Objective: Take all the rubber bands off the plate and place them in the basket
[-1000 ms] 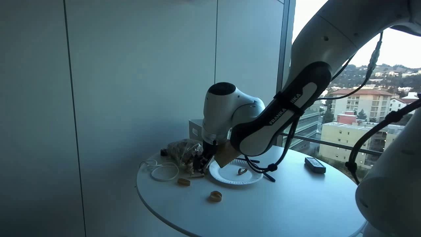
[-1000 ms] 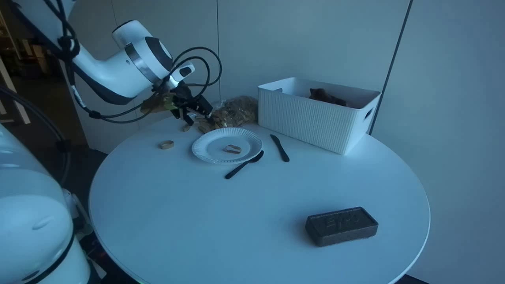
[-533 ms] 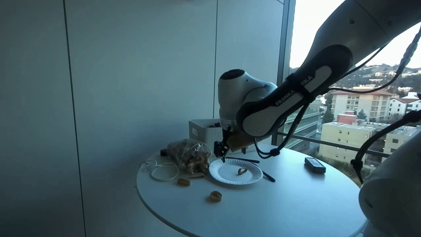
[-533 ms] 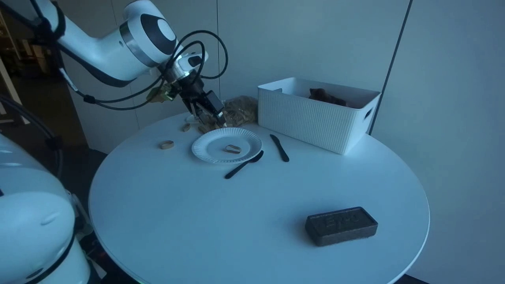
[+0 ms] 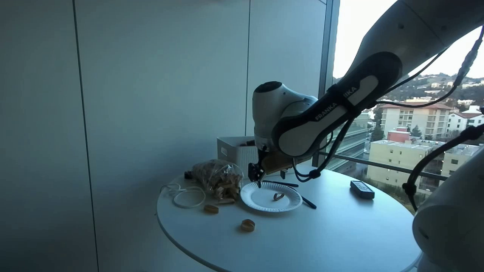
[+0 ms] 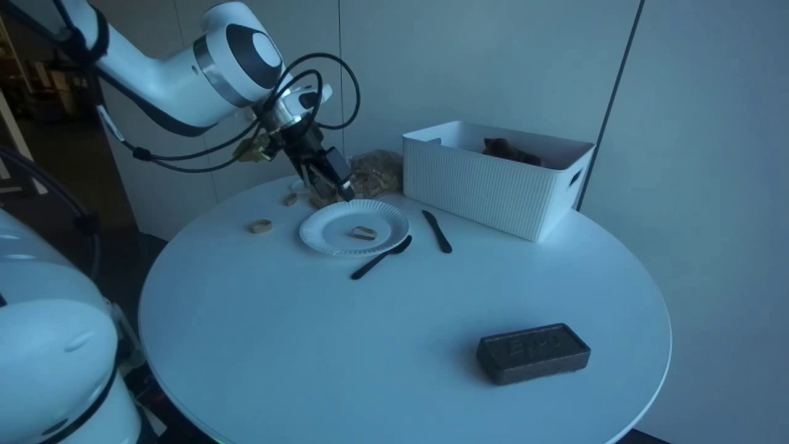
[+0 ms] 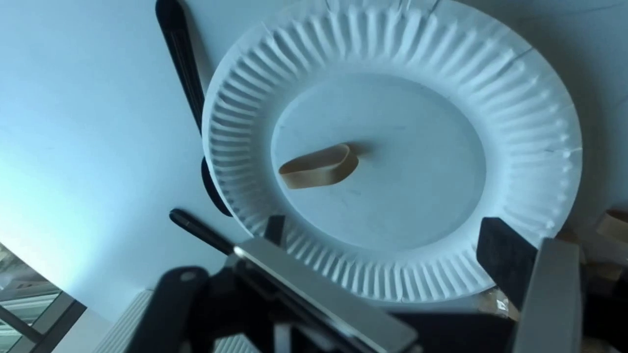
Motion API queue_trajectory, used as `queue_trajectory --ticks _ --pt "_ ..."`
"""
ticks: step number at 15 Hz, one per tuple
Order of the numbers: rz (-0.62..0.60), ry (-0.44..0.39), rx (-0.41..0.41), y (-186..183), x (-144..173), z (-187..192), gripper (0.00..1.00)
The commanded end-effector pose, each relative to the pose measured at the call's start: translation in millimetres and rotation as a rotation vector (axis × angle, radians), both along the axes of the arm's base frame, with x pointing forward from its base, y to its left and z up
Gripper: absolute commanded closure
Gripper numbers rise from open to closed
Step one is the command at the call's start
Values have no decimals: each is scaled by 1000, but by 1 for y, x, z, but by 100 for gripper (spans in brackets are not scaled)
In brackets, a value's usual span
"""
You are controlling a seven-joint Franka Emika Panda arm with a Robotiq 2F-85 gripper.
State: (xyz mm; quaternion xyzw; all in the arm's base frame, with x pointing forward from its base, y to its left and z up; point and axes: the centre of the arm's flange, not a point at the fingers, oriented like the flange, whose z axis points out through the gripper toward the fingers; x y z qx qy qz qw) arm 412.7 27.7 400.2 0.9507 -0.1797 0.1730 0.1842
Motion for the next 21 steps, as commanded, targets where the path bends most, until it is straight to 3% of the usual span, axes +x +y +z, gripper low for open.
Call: queue_trajectory --ticks 1,8,16,17,21 --pt "-62 -59 27 -15 16 -3 0" --pt "-293 -110 135 -54 45 -9 0" --pt "-507 -6 286 -91 60 -48 0" --pt "-523 1 307 -94 60 -52 21" --pt "-551 -1 343 -91 62 -54 49"
